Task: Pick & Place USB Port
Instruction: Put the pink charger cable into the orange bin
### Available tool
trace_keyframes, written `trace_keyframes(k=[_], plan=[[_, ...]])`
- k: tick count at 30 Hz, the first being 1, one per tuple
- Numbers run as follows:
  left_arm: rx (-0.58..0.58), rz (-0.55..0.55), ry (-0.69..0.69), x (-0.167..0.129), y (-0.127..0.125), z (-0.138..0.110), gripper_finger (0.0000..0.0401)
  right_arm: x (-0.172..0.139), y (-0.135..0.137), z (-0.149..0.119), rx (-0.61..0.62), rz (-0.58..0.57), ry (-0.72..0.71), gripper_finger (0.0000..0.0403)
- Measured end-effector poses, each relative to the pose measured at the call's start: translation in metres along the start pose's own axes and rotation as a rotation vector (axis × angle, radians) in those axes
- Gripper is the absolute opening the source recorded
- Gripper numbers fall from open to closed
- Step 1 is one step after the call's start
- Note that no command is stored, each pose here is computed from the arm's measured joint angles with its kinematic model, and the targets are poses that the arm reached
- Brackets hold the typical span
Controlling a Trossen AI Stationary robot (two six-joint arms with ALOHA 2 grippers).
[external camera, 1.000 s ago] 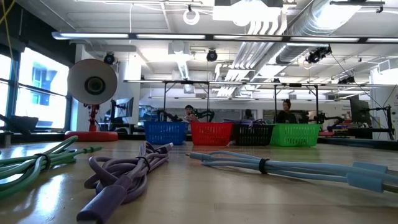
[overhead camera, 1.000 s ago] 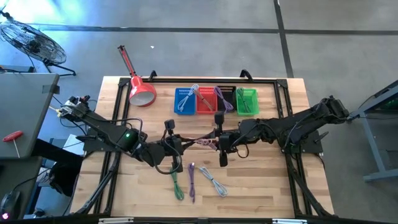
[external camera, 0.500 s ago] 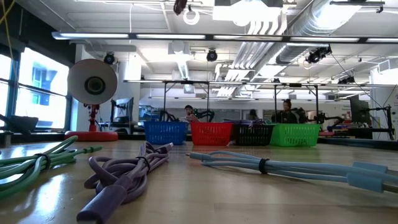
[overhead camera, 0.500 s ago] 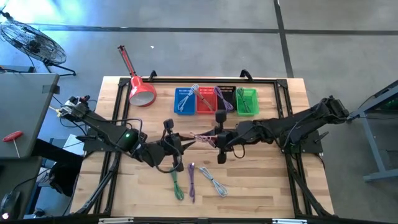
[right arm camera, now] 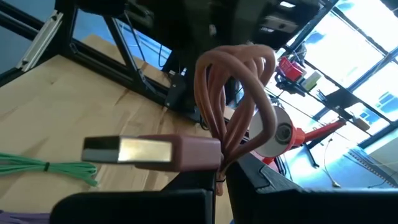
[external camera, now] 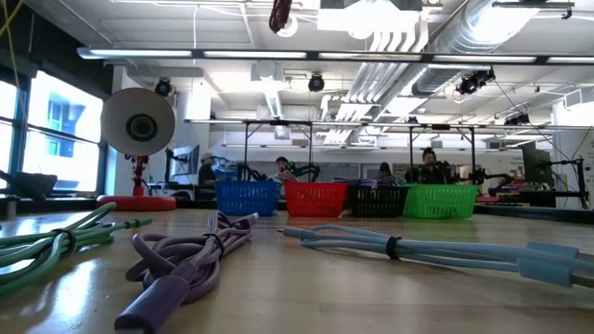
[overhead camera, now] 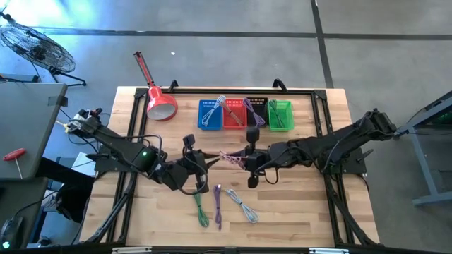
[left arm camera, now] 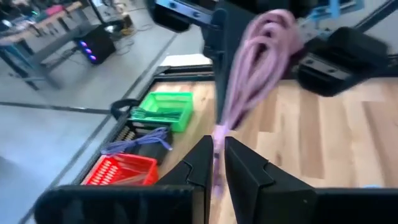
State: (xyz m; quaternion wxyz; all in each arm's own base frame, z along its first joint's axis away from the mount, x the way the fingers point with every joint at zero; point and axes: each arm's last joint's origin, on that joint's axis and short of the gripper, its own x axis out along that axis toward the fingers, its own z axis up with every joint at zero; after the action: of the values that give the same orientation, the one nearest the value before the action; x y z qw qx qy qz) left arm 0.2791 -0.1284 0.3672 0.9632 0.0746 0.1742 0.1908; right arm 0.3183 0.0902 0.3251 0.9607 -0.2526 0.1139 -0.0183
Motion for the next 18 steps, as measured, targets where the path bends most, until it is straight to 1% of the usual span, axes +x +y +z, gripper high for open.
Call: trace_keyframes(k=[5, 7, 10, 13, 15, 18], plan=[[0.059, -0.011, -0.003, 0.0, -0.001, 0.0, 0.0037, -0.002, 0.003, 0.0, -0.008, -0.031, 0.027, 0.0007], [0.054, -0.028, -0.002, 0.0, -0.001, 0.001, 0.0038, -0.002, 0.002, -0.001, -0.006, -0.067, 0.053, 0.0007], [0.052, -0.032, -0.001, 0.0, -0.001, 0.001, 0.0038, 0.0, -0.005, -0.007, -0.004, -0.155, 0.111, 0.0007], [0.052, -0.05, 0.001, 0.0, -0.002, 0.0, 0.0038, 0.004, -0.021, -0.014, 0.006, -0.252, 0.162, 0.0007], [0.053, -0.054, 0.003, 0.0, -0.002, 0.0, 0.0038, 0.005, -0.037, -0.02, 0.017, -0.273, 0.186, 0.0007], [0.054, -0.056, 0.003, 0.0, -0.002, 0.0, 0.0038, 0.005, -0.069, -0.034, 0.115, -0.273, 0.205, 0.0007]])
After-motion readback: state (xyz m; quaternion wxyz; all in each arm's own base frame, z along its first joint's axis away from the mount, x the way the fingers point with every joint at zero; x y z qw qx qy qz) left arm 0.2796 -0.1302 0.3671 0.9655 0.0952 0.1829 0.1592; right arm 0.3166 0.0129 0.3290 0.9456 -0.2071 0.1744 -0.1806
